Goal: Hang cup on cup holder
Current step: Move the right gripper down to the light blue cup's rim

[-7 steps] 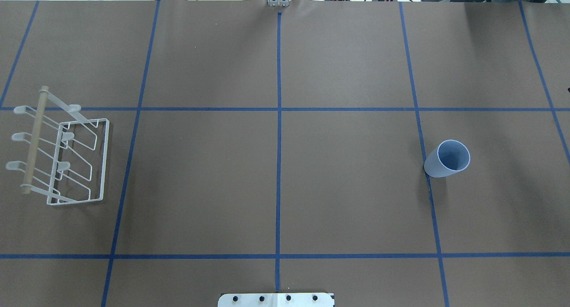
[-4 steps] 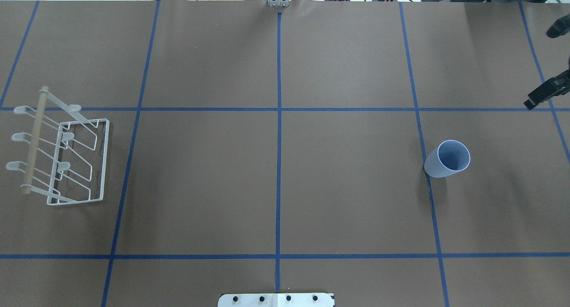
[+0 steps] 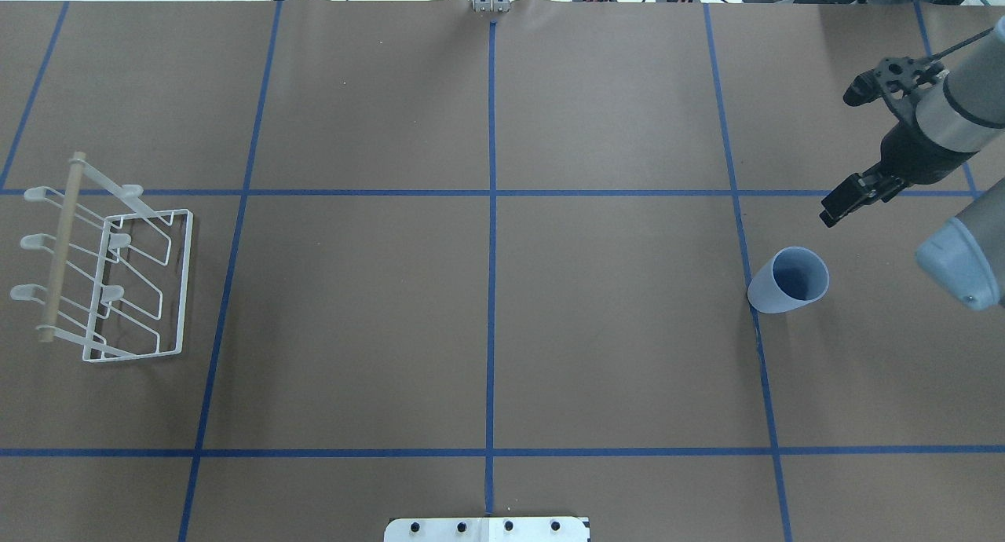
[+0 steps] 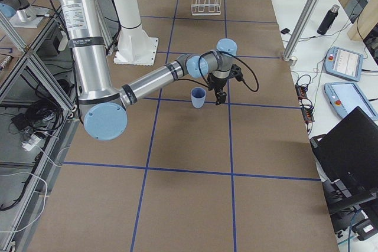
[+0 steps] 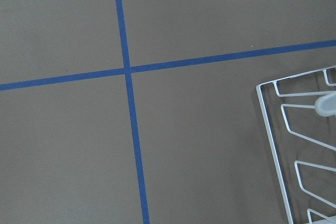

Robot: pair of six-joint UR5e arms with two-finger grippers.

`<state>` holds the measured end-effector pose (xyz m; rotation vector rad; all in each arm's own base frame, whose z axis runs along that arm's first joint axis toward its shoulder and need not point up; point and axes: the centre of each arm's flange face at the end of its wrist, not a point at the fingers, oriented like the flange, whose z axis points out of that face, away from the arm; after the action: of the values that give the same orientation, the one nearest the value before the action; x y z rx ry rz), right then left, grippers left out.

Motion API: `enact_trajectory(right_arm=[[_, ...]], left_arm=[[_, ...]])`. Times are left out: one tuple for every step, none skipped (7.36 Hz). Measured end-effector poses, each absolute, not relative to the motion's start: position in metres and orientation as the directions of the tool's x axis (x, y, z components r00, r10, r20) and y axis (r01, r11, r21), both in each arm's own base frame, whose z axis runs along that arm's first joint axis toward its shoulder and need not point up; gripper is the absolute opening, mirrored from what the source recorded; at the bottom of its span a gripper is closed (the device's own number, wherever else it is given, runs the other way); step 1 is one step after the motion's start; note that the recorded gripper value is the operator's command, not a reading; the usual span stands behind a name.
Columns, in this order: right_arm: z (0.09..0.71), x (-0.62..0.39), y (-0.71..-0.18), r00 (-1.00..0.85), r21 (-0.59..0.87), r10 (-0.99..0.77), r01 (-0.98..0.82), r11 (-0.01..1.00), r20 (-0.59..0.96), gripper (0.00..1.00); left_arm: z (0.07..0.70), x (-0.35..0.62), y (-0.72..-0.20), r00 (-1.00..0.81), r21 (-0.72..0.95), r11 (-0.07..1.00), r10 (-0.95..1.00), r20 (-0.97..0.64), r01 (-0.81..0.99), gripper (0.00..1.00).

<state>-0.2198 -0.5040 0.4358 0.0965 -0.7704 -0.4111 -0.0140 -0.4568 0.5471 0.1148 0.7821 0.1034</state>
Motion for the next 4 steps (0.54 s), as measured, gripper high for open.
enact_trajectory(right_arm=[[0.437,-0.233,-0.497,0.637,0.228,-0.402,0.341,0.912,0.658,1.00],[0.439,-0.245,-0.491,0.631,0.221,-0.411,0.361,0.906,0.658,1.00],[0.444,-0.256,-0.486,0.627,0.210,-0.418,0.380,0.901,0.657,1.00],[0.451,-0.265,-0.483,0.626,0.197,-0.420,0.395,0.897,0.657,0.93]], left_arm=[[0.547,-0.014,-0.457,0.704,0.139,0.989,0.134,-0.697,-0.050,0.98],[0.545,-0.013,-0.456,0.698,0.137,0.989,0.134,-0.704,-0.051,0.98],[0.543,-0.012,-0.455,0.684,0.138,0.989,0.135,-0.717,-0.051,0.98],[0.540,-0.012,-0.453,0.676,0.142,0.989,0.139,-0.724,-0.051,0.98]])
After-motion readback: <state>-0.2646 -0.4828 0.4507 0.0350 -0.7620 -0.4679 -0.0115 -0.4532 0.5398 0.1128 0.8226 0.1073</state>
